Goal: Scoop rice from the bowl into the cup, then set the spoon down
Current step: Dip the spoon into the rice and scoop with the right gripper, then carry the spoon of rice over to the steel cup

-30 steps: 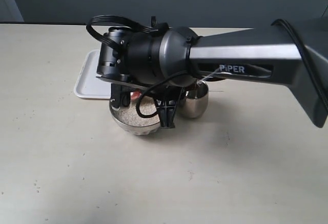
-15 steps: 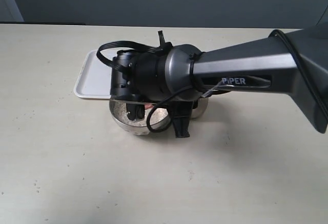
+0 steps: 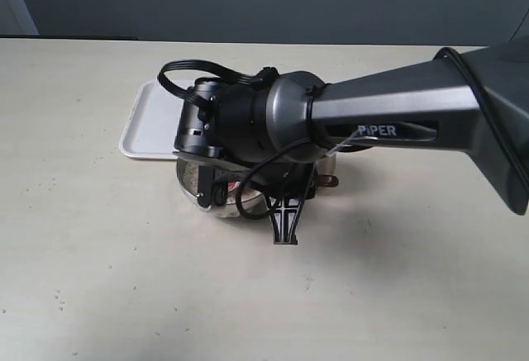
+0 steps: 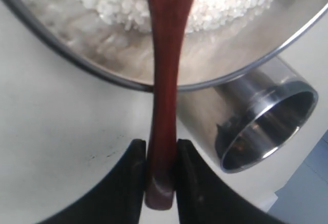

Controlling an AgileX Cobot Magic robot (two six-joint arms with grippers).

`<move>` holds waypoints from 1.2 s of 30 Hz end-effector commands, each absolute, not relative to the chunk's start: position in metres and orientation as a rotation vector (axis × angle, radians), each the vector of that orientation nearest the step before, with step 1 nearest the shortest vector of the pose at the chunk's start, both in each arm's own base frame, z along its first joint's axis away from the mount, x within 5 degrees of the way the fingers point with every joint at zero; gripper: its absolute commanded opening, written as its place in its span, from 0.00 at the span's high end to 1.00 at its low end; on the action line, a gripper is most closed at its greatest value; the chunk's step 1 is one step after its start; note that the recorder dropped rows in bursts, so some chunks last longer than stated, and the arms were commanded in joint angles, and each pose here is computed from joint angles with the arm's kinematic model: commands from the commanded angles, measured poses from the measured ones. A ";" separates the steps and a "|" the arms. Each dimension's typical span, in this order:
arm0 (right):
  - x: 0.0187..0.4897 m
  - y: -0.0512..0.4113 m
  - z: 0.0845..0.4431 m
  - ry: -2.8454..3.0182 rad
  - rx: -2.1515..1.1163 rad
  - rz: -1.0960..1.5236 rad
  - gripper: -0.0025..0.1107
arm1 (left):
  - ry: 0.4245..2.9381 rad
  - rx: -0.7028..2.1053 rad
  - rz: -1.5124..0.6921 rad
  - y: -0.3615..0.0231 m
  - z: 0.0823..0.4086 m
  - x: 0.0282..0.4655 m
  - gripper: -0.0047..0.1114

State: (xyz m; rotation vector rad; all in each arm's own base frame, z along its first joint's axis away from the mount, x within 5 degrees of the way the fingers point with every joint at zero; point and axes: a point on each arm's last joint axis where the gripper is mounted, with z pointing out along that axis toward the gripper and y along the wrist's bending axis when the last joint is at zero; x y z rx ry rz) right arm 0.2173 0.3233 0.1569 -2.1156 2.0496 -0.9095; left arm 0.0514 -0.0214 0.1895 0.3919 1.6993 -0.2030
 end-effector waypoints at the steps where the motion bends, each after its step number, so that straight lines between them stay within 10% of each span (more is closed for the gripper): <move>1: 0.216 0.321 0.156 2.091 -2.117 -0.877 0.98 | 1.679 0.383 -0.209 -0.021 0.192 0.051 0.96; 36: 0.233 0.295 0.192 2.349 -1.917 -0.613 0.98 | 1.679 0.385 -0.206 -0.021 0.192 0.051 0.96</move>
